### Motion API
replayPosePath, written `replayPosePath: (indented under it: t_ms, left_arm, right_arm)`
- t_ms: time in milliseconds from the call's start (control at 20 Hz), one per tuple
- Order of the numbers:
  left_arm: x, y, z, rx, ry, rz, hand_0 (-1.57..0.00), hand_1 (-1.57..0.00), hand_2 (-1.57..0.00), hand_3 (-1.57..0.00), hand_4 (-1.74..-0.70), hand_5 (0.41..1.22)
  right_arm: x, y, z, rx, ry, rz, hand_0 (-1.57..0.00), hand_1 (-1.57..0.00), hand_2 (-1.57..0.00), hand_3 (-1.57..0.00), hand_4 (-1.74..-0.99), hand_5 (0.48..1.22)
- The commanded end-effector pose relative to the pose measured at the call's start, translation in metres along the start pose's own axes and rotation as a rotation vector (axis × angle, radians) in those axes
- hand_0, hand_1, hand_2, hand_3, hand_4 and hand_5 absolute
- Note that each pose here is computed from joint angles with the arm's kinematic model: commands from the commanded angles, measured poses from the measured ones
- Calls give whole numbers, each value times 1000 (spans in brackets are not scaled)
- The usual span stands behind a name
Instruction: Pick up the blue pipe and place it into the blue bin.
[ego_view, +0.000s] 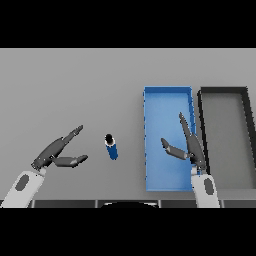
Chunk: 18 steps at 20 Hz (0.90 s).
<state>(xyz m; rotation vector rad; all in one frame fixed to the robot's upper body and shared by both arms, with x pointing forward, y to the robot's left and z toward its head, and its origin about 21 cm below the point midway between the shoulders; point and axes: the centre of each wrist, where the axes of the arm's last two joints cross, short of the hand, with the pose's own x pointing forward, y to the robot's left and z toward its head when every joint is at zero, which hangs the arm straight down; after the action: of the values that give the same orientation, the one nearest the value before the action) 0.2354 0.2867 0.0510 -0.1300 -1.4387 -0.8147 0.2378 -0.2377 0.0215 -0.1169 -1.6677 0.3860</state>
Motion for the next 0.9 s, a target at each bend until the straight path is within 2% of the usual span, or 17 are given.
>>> replayPosePath:
  t_ms: [0, 150, 400, 750, 850]
  left_arm:
    - [3, -6, -2, -31, 13, -4, 1, 1, 1, 1, -1031, 496]
    - [3, -27, -9, -115, 18, -14, 1, 1, 1, 1, -1075, 472]
    - [6, -55, -30, -163, -31, -7, 1, 1, 1, 1, -1141, 479]
    - [-5, -81, -68, -133, -63, 62, 1, 1, 1, 1, -1126, 491]
    - [-12, -87, -75, -128, -47, 90, 1, 1, 1, 1, -1137, 495]
  right_arm:
    - [0, 0, 2, 3, 4, -4, 1, 1, 1, 1, -1229, 576]
    - [-3, -1, 0, -4, 16, 15, 1, 1, 1, 1, -1219, 572]
    - [-1, -2, 1, 0, 18, 16, 1, 1, 1, 1, -1209, 567]
    - [-5, 0, 5, 0, 16, -18, 1, 1, 1, 1, -1207, 551]
    - [-5, -5, 5, -5, 20, -8, 1, 1, 1, 1, -1200, 549]
